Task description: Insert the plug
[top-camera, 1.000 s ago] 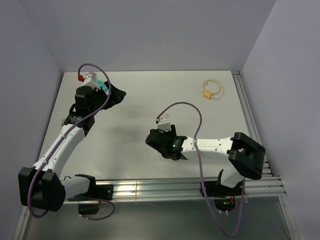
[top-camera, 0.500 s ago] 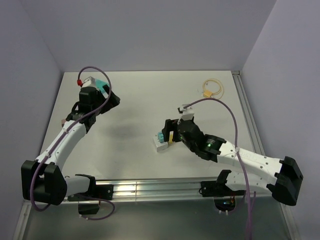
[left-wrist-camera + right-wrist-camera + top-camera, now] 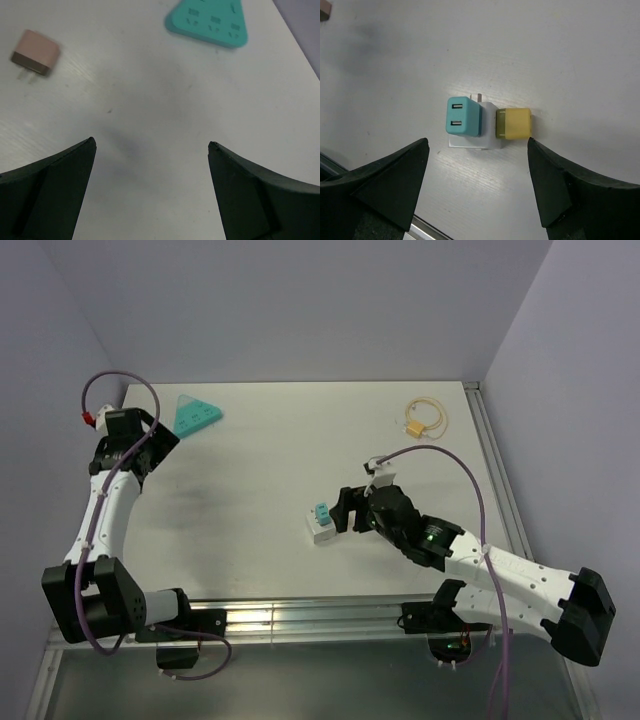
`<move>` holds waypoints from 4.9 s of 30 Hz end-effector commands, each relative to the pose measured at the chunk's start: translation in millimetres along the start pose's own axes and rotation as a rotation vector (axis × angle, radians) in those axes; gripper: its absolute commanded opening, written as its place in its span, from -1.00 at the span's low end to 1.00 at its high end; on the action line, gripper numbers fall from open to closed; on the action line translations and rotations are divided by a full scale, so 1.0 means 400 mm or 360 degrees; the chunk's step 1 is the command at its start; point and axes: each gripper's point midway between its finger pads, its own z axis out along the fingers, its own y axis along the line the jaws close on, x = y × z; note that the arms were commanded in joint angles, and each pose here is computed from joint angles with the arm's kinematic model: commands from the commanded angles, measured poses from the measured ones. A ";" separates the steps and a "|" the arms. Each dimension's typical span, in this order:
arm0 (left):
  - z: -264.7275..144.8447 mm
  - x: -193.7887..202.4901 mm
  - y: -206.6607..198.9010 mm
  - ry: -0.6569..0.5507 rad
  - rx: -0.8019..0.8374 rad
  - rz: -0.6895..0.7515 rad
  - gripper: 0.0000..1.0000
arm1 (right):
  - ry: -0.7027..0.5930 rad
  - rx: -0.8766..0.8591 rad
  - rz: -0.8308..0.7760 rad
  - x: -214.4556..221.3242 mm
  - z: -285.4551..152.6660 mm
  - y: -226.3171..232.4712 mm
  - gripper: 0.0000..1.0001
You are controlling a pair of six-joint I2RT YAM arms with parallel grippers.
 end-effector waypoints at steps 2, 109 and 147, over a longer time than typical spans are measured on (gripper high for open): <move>0.016 -0.073 0.091 -0.0074 -0.0265 -0.0033 0.96 | 0.0034 -0.0129 0.0009 0.032 0.009 0.025 0.72; -0.616 0.330 -0.496 -0.0015 0.2351 0.1440 -0.99 | 0.0142 -0.0412 0.0407 -0.077 -0.202 0.065 1.00; -0.772 0.582 -0.427 0.0154 0.2591 0.1897 -0.99 | 0.0873 -0.1042 0.0751 -0.147 -0.294 0.244 0.52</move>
